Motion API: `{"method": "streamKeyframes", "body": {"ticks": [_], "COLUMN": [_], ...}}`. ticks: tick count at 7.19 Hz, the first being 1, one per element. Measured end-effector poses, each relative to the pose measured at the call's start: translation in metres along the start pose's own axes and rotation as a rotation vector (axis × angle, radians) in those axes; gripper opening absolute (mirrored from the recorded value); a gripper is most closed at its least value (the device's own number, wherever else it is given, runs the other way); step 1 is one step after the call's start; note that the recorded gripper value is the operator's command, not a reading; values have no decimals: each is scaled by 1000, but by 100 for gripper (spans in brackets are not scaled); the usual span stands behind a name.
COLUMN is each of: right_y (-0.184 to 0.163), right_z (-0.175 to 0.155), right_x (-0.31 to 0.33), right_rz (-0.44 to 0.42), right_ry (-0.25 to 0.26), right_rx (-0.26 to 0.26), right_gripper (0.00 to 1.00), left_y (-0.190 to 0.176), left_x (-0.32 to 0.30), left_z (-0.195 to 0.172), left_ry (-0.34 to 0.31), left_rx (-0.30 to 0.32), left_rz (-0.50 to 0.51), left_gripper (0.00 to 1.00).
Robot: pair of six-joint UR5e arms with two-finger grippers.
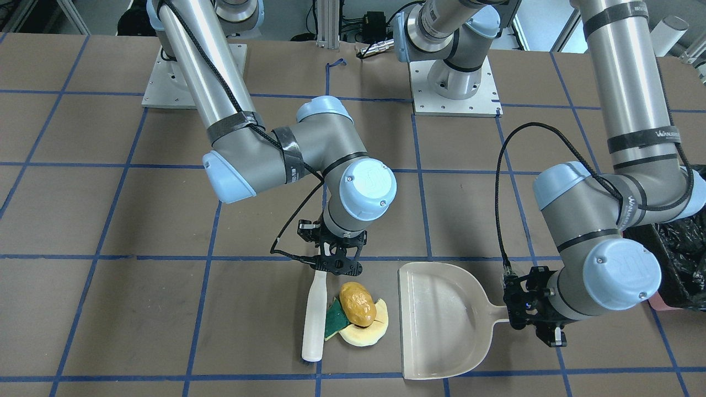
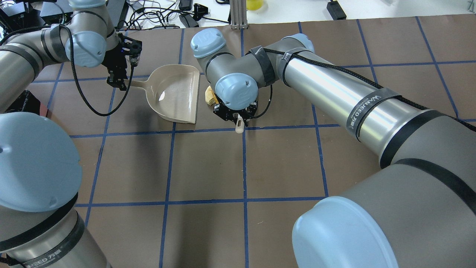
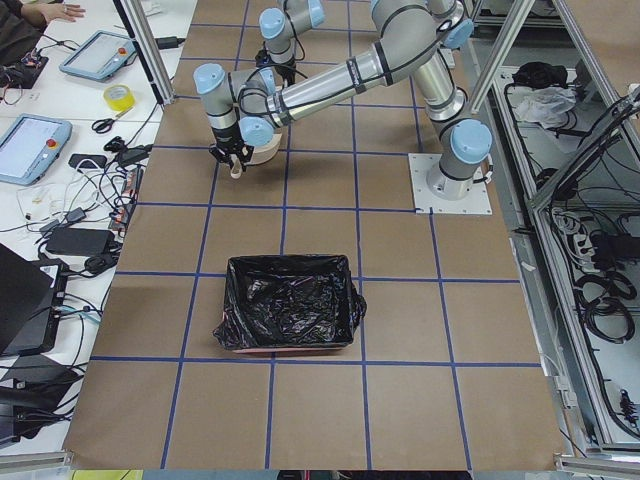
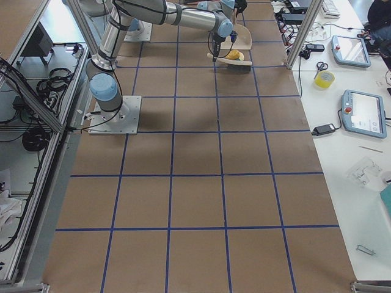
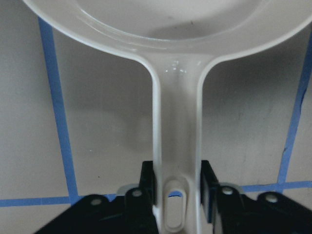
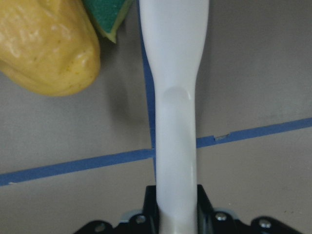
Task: Sweep and dump trash into bin
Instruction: 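Sweep the potato, banana and sponge toward the dustpan with the right gripper's brush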
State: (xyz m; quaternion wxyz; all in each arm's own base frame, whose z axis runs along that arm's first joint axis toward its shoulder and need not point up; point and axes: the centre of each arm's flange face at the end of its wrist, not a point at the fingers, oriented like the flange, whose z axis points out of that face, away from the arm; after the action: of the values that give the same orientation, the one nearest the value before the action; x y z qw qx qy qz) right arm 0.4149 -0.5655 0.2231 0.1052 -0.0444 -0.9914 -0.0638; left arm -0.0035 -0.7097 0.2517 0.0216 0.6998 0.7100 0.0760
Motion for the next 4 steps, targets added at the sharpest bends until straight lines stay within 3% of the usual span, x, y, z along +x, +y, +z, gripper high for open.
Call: {"method": "streamKeyframes", "body": {"ticks": [4], "right_y": [1], "right_z": [-6], "right_x": [-35], "right_rz": [-11], "right_ry": [-78], "right_rx": [-8], "right_gripper": [0], "left_y": [0], "left_x": [0], "left_z": [0], "left_ry": [0], "left_rx": [4], "left_rz": [-1], "left_gripper": [0]}}
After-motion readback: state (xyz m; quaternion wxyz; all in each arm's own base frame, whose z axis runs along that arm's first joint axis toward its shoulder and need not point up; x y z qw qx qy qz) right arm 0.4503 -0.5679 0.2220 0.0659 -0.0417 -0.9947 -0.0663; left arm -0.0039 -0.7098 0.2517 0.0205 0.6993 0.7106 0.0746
